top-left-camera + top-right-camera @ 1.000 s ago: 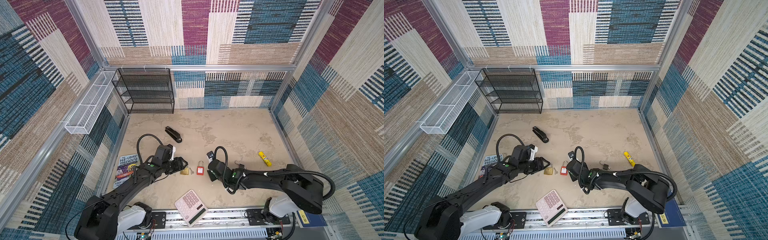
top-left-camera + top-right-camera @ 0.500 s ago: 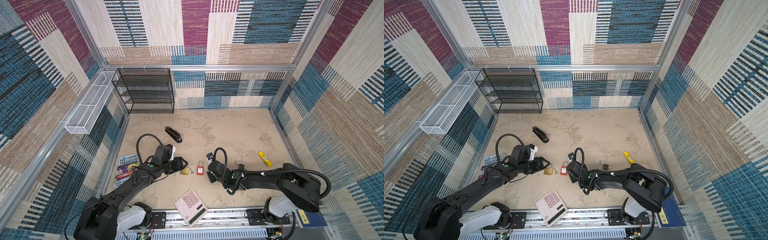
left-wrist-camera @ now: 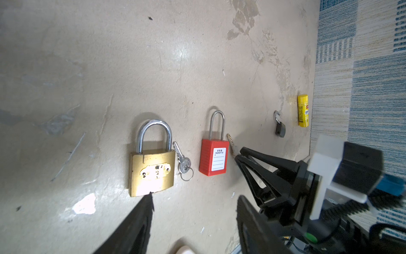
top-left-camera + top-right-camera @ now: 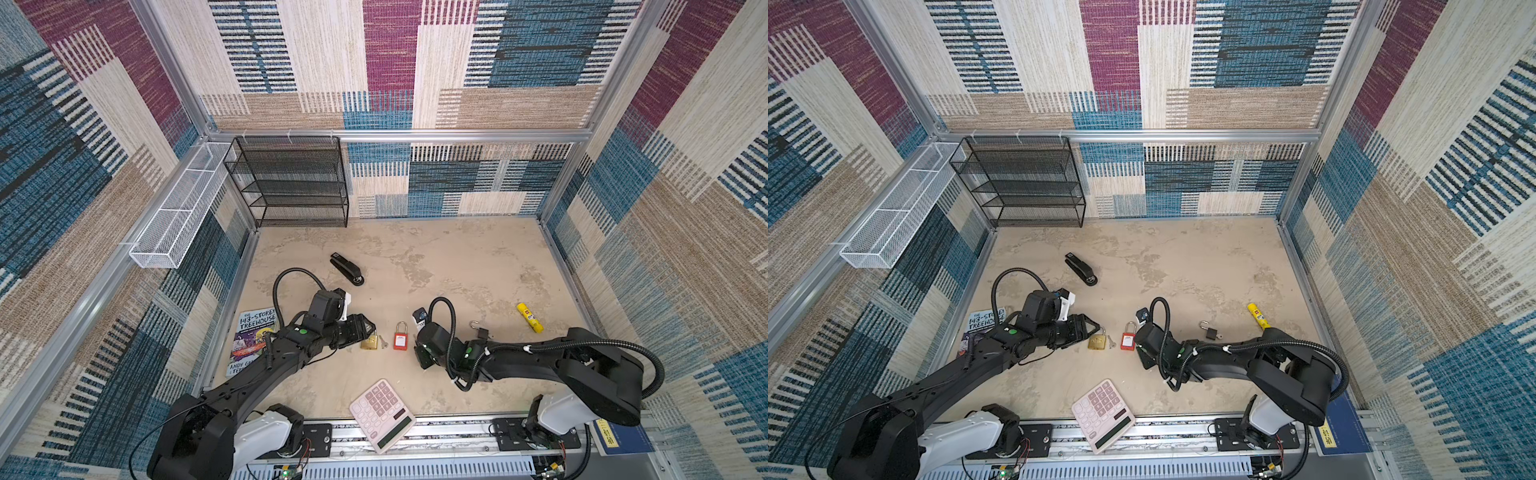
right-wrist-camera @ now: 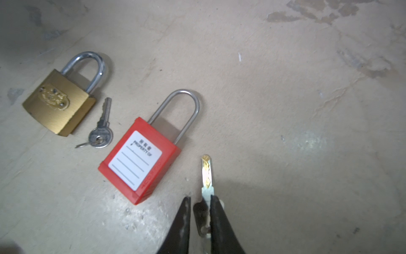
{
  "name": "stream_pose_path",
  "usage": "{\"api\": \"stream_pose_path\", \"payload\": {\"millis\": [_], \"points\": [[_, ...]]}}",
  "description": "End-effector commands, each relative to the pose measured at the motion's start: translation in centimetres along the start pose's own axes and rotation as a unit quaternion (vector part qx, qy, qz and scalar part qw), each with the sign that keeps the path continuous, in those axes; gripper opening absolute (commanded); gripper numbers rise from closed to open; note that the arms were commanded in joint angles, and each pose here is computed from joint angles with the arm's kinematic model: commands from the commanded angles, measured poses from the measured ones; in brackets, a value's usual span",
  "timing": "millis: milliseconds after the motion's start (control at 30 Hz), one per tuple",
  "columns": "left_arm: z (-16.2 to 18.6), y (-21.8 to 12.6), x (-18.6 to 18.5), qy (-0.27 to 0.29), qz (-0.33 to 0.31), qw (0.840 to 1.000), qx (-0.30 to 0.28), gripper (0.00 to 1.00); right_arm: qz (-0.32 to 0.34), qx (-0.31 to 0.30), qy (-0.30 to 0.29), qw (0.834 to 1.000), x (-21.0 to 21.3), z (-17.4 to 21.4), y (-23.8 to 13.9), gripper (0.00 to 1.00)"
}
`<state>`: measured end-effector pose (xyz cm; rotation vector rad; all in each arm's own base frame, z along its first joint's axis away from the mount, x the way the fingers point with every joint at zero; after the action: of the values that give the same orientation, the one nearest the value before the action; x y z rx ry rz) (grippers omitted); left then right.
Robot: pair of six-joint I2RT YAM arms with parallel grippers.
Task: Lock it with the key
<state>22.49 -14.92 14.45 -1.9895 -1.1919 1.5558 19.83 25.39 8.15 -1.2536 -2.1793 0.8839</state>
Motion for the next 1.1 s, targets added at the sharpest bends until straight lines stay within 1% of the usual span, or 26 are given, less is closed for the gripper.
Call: {"api": "stream_pose_path", "payload": {"millis": [0,33,133,267,400,567,700,867,967,1067], "points": [[-0.1,-0.2,-0.3,-0.002,0.004,1.0,0.001,0.62,-0.037,-0.007,0.001,0.999,0.9,-0.5,-0.3,0.24],[-0.1,-0.2,-0.3,-0.002,0.004,1.0,0.001,0.62,-0.05,-0.005,-0.006,0.999,1.2,-0.5,-0.4,0.26],[0.0,-0.2,-0.2,-0.003,0.003,1.0,0.002,0.62,-0.053,-0.005,-0.006,0.999,1.4,-0.9,-0.5,0.29],[0.1,-0.3,-0.2,-0.002,0.002,1.0,0.003,0.62,-0.026,-0.007,0.026,0.999,0.6,-2.0,-0.9,0.32],[0.0,-0.3,-0.2,0.0,0.0,1.0,0.003,0.62,-0.041,0.013,0.041,0.998,0.1,-2.3,-0.8,0.35],[0.0,-0.3,-0.3,0.001,0.0,1.0,0.005,0.63,0.002,0.038,0.051,0.998,-2.3,-1.8,-1.1,0.36],[-0.1,-0.3,-0.3,0.001,0.0,1.0,0.005,0.63,0.017,0.054,0.066,0.996,-3.7,-1.0,-1.7,0.33],[-0.4,-0.2,-0.6,0.003,0.002,1.0,0.005,0.62,0.014,0.069,0.064,0.995,-3.9,-0.1,-1.6,0.18],[-0.4,-0.1,-0.6,0.004,0.004,1.0,0.008,0.63,0.008,0.087,0.061,0.994,-3.7,0.5,-1.2,0.14],[-0.3,-0.1,-0.6,0.004,0.003,1.0,0.008,0.63,-0.008,0.094,0.06,0.994,-3.4,0.9,-0.9,0.12]]}}
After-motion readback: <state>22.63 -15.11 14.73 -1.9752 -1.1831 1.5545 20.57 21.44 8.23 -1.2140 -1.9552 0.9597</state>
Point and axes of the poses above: each gripper's point midway between its finger pads, its own y axis out along the fingers, its own x axis along the line the jaws close on, z = x × y, the point moved 6 cm from there along -y, back along the fingers, and after that the axes turned 2 degrees about y, right-handed, at the moved point
